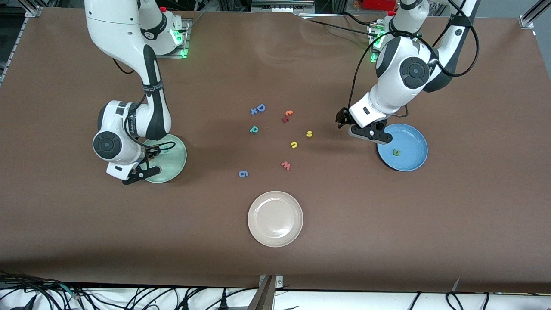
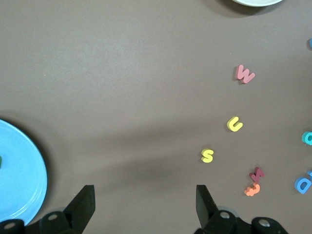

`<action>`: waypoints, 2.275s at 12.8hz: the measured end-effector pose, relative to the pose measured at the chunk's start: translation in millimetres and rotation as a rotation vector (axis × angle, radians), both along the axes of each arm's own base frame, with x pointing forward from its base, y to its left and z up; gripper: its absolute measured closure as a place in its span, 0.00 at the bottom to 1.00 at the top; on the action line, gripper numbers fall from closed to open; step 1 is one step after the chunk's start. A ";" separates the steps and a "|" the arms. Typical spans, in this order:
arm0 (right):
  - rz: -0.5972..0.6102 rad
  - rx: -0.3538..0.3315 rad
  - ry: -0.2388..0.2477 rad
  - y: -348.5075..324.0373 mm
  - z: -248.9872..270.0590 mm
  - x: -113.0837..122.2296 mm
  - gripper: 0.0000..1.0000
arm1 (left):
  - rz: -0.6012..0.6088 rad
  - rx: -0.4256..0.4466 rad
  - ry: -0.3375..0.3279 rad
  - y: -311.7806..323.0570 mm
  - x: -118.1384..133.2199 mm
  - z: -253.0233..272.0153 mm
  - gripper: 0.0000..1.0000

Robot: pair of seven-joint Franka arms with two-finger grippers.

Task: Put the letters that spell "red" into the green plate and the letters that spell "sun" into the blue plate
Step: 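Release the orange 6 on the green plate, then reach the teal d, then grasp the teal d with the right gripper while the left gripper grasps yellow s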

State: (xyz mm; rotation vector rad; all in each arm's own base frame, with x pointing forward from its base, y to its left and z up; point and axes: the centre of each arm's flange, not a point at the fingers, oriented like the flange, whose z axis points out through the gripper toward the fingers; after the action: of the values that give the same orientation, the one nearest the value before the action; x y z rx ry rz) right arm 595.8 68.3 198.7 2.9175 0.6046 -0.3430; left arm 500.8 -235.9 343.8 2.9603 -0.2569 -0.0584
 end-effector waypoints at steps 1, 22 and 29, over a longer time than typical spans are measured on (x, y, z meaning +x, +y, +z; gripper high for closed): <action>-0.002 0.001 0.001 0.0 -0.7 -0.1 0.55 | 0.004 0.000 0.000 1.9 0.9 0.1 0.06; -0.835 -0.060 -0.163 324.1 43.3 -106.0 0.37 | -0.119 0.031 -0.040 -76.0 -28.3 -100.7 0.01; -1.054 -0.008 -0.179 358.7 0.6 -132.0 0.39 | -0.075 0.050 -0.026 -109.5 -45.3 -143.4 0.07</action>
State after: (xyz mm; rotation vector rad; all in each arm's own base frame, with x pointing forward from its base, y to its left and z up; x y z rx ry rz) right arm 463.7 427.1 199.3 2.9237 -0.9928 -0.1609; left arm 455.5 -345.4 200.4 3.0016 -0.3746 -0.0365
